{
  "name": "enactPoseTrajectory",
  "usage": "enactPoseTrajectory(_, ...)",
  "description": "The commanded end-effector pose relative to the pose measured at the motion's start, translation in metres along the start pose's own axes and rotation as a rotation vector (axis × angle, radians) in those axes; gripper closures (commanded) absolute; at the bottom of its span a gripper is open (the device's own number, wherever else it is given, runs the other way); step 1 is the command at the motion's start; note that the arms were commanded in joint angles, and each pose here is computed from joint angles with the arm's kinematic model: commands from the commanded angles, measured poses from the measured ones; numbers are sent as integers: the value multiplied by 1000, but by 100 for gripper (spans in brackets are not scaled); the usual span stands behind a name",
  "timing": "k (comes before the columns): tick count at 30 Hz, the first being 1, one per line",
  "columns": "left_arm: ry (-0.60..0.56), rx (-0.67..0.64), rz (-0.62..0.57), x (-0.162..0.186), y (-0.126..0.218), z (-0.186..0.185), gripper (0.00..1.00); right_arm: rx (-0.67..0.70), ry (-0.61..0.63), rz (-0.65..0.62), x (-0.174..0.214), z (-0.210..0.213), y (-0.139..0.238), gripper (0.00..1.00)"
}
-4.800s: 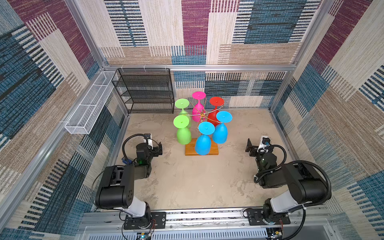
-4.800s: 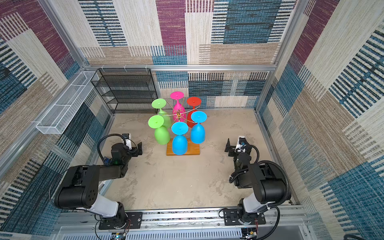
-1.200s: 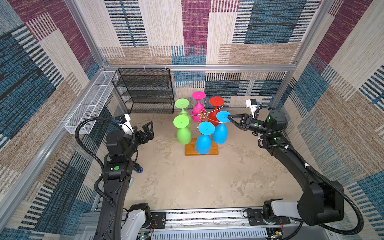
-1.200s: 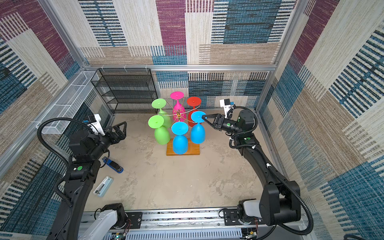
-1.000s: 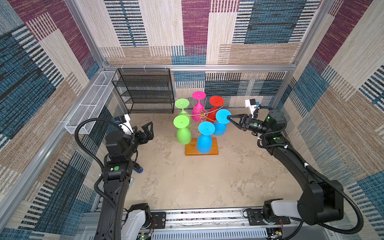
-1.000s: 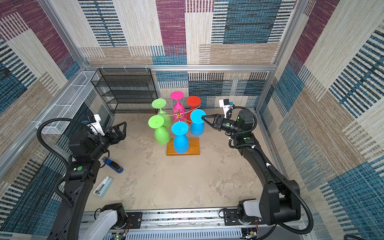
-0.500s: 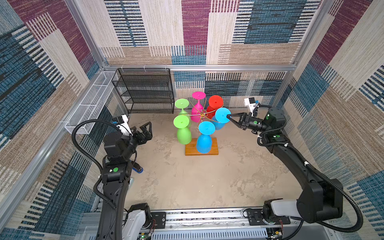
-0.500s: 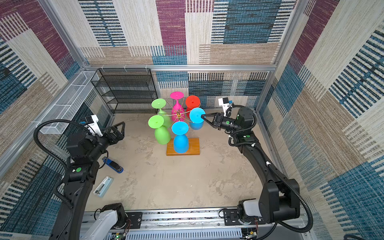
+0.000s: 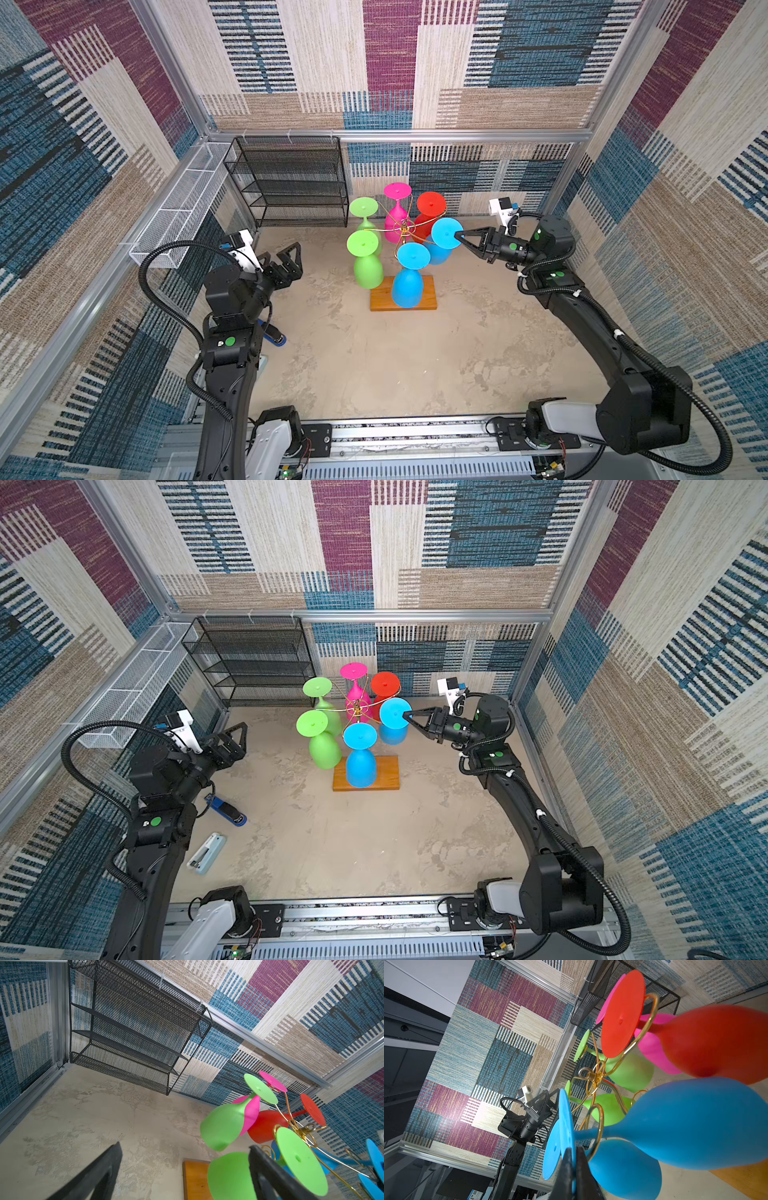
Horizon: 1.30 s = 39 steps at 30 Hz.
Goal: Take the wine glass off the wine glass rack
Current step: 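Close the right gripper on the blue glass foot and hold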
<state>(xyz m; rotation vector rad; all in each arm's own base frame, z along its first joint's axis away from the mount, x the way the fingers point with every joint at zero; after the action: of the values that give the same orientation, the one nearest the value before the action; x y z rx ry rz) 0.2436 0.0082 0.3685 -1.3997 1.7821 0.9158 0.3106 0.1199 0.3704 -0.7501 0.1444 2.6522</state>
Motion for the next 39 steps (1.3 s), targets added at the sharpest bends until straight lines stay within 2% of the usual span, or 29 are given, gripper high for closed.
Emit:
enactPoseTrajectory(1,-1,27,-21,-4,1,-3,3,-24,12,10,-2,11,0,100)
enactPoseTrajectory(11,10,37,-25,-4,1,-2,3,-30,12,6,-7,17,0,100)
enactPoseTrajectory(27,38,45,-34,-6,-1,2,3,-5,16,17,11,16,8,100)
enactPoseTrajectory(39,48,45,-36,-5,-1,4,3,-28,31,26,13,21,-4,100)
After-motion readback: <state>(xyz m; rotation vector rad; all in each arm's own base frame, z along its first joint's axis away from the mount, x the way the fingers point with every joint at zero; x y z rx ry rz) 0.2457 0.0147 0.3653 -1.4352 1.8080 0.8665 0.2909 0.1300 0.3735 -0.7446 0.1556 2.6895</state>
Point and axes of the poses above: each gripper's point midway between its finger pads, its own y axis back along the fingers, its own z axis along the line the jaws close on, x = y × z, the point moved 8 cm from there along y, back along the fingers, and after that the axes turned 4 degrees about y, right-handed, at the moved point
